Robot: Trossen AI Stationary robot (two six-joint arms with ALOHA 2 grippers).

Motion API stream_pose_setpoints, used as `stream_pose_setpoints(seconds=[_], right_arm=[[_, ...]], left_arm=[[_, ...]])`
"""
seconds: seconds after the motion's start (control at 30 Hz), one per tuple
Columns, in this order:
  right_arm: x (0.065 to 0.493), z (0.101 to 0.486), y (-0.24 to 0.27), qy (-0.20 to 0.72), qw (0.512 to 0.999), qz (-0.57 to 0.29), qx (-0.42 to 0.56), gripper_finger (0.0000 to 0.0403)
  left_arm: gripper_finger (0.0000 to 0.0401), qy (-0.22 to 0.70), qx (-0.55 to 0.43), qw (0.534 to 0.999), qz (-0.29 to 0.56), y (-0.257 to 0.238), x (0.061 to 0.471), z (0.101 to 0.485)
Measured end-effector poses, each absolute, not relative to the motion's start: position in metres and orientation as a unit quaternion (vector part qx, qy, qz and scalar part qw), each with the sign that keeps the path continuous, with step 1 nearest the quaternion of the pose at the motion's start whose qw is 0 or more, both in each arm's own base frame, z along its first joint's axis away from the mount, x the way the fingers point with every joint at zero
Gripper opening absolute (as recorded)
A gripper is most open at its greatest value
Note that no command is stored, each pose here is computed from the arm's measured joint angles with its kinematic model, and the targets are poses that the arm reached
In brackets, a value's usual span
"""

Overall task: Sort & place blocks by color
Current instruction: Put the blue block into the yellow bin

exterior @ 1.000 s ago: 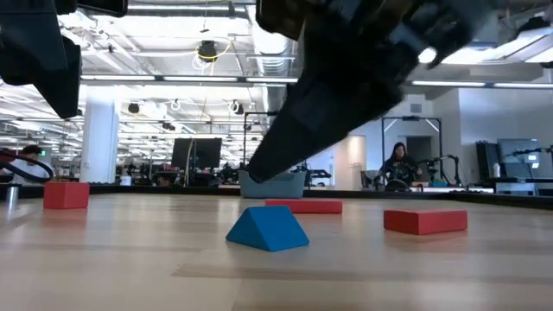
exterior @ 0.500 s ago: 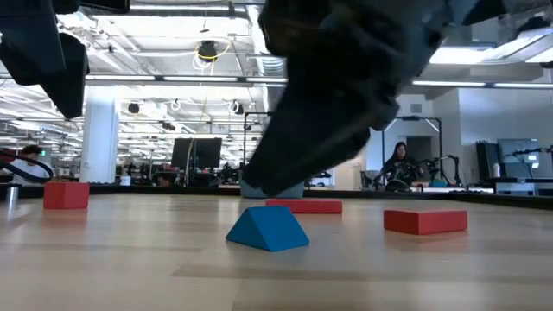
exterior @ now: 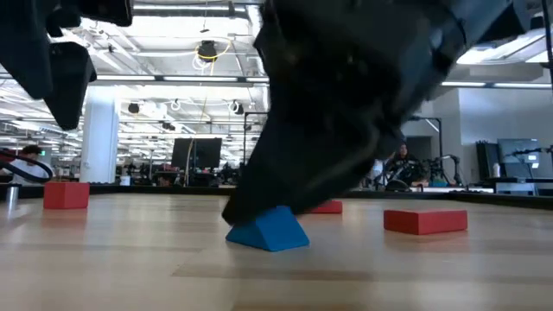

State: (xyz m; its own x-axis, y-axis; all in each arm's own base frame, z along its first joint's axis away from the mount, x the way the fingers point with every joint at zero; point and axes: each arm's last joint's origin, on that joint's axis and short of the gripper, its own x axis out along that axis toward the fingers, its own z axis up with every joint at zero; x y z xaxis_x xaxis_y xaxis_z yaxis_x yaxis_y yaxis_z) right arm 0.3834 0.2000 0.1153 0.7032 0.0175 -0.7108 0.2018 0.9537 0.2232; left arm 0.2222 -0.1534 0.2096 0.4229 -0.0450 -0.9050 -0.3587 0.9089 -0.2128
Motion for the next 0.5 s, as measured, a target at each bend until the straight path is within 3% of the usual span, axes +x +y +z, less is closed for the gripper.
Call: stream_pose_setpoints(seconds=[0.23,0.5], right_arm=[[0.385,0.112,0.196,0.378,0.903,-0.109,0.173,0.0359],[0.38,0.108,0.186,0.415,0.884,-0.142,0.159,0.0262]], left_arm=[[0.0265,0.563,-0.134,0.813,0.064,-0.141,0.225,0.207],[0.0265,0.565,-0.111,0.815,0.067,-0.127,0.232,0.207]])
